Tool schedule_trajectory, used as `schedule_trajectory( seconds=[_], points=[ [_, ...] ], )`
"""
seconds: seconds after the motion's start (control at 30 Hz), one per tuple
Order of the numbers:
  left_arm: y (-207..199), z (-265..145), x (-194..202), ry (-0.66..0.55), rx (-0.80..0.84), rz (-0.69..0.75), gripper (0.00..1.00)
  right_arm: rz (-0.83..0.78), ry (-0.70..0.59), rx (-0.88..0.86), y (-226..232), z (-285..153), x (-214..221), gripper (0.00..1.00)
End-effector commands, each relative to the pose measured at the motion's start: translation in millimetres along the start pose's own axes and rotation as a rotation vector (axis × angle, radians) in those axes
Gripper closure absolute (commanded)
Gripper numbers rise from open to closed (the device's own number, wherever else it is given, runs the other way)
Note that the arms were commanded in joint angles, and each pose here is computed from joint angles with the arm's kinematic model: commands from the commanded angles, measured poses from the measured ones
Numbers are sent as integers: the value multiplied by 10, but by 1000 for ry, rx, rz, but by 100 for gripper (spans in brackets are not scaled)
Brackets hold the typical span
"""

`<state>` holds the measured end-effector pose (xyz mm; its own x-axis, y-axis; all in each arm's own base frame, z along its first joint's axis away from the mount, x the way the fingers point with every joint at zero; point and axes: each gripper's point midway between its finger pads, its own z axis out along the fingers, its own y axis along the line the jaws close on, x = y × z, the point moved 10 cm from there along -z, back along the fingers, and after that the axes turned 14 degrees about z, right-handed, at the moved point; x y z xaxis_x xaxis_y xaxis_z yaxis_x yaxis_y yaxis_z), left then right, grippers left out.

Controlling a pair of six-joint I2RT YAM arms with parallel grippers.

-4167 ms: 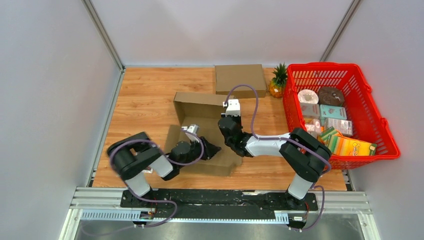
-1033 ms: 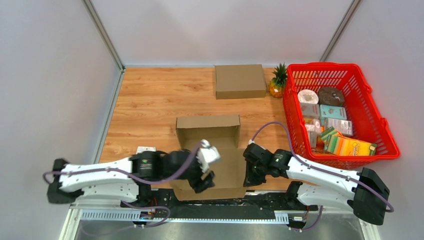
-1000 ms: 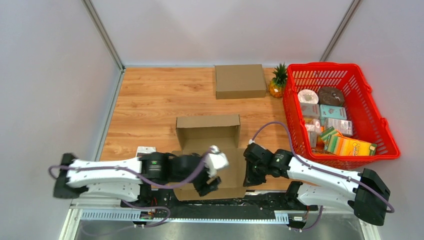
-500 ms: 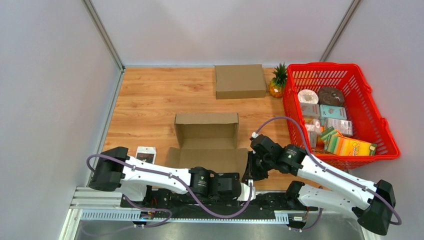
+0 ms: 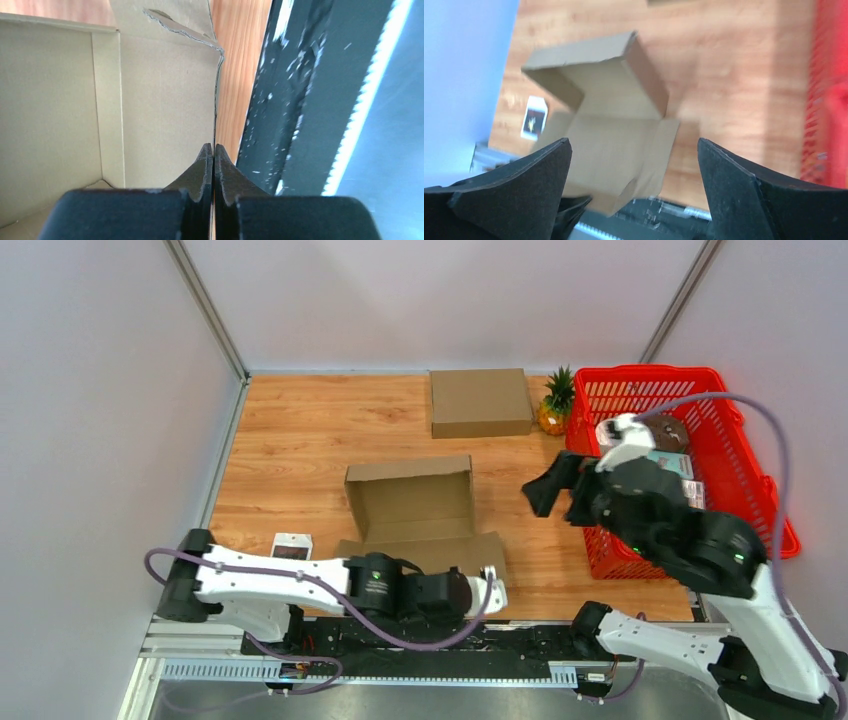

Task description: Fold the paper box

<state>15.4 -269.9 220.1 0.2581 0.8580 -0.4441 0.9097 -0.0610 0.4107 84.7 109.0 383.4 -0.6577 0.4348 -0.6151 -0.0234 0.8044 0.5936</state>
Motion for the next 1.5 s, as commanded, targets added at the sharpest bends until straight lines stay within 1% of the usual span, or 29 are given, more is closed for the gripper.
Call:
schedule_trajectory(
  seconds=[0.0,0.1,0.2,0.23,0.27,0.33,0.37,0.43,0.47,0.53,0.57,0.6,0.67,0.7,0.77,0.8,0.9,0.93,1.0,1.1,1.17,1.2,1.23,1.27,1.33,1.37,1.4,1.43,1.47],
  points=[
    [359,-668,-178,-221,36,-248,100,-97,-275,169,-323,-441,-343,0],
    [571,-891,-234,-313,85,-435,100,-41,-280,109,-361,-563,-331,0],
    [868,-1102,-285,-392,52,-680,100,-35,-257,80,-462,-528,-215,0],
    [948,-1157,-283,-403,25,-752,100,-54,-226,70,-477,-488,-160,0],
    [1112,-1190,-249,-408,-22,-914,100,-78,-192,63,-484,-441,-109,0],
    [1321,-1326,-262,-493,-60,-1073,100,-147,-69,72,-472,-238,50,0],
    [1491,-1352,-214,-531,-112,-1235,100,-165,-25,78,-455,-156,103,0],
    [1680,-1404,-178,-647,-186,-1387,100,-208,85,116,-434,73,245,0],
    [1780,-1413,-163,-699,-226,-1519,100,-219,113,128,-427,143,289,0],
    [2002,-1396,-38,-781,-337,-1660,100,-231,143,109,-429,325,395,0],
    [2091,-1386,13,-807,-408,-1790,100,-236,145,80,-429,378,432,0],
    [2177,-1323,101,-812,-477,-1857,100,-224,114,-5,-351,431,425,0],
    [2301,-1252,204,-836,-614,-1973,100,-269,186,-108,-381,601,613,0],
    [2353,-1161,245,-817,-657,-2000,100,-260,153,-202,-300,670,624,0],
    [2455,-1091,361,-806,-755,-2080,100,-300,177,-247,-329,794,768,0],
    [2486,-996,408,-773,-782,-2104,100,-306,148,-282,-280,838,782,0],
    [2559,-869,548,-769,-826,-2191,100,-375,-2,-306,-302,1018,919,0],
    [2569,-846,574,-783,-829,-2216,100,-373,-58,-295,-314,1082,942,0],
    [2601,-832,635,-813,-882,-2221,100,-352,-125,-368,-243,1173,1016,0],
    [2643,-878,673,-822,-943,-2218,100,-297,-283,-323,-178,1345,971,0],
    [2667,-907,703,-835,-968,-2220,100,-305,-299,-303,-91,1431,958,0],
    [2668,-923,714,-843,-970,-2219,100,-286,-351,-254,-68,1462,900,2],
    [2669,-935,728,-848,-970,-2223,100,-273,-379,-225,-25,1480,851,6],
    [2665,-927,736,-857,-951,-2227,94,-294,-390,-176,-42,1579,874,10],
    [2659,-967,762,-880,-956,-2218,82,-276,-436,-170,-56,1713,796,25],
    [2645,-940,782,-873,-954,-2218,64,-273,-425,-182,-57,1787,795,40],
    [2668,-984,787,-905,-947,-2211,56,-255,-427,-207,-27,1821,762,42],
    [2657,-986,789,-892,-912,-2186,49,-247,-431,-193,-52,1875,698,42],
    [2648,-1021,792,-898,-897,-2167,32,-245,-426,-196,-3,1907,644,41]
  ],
)
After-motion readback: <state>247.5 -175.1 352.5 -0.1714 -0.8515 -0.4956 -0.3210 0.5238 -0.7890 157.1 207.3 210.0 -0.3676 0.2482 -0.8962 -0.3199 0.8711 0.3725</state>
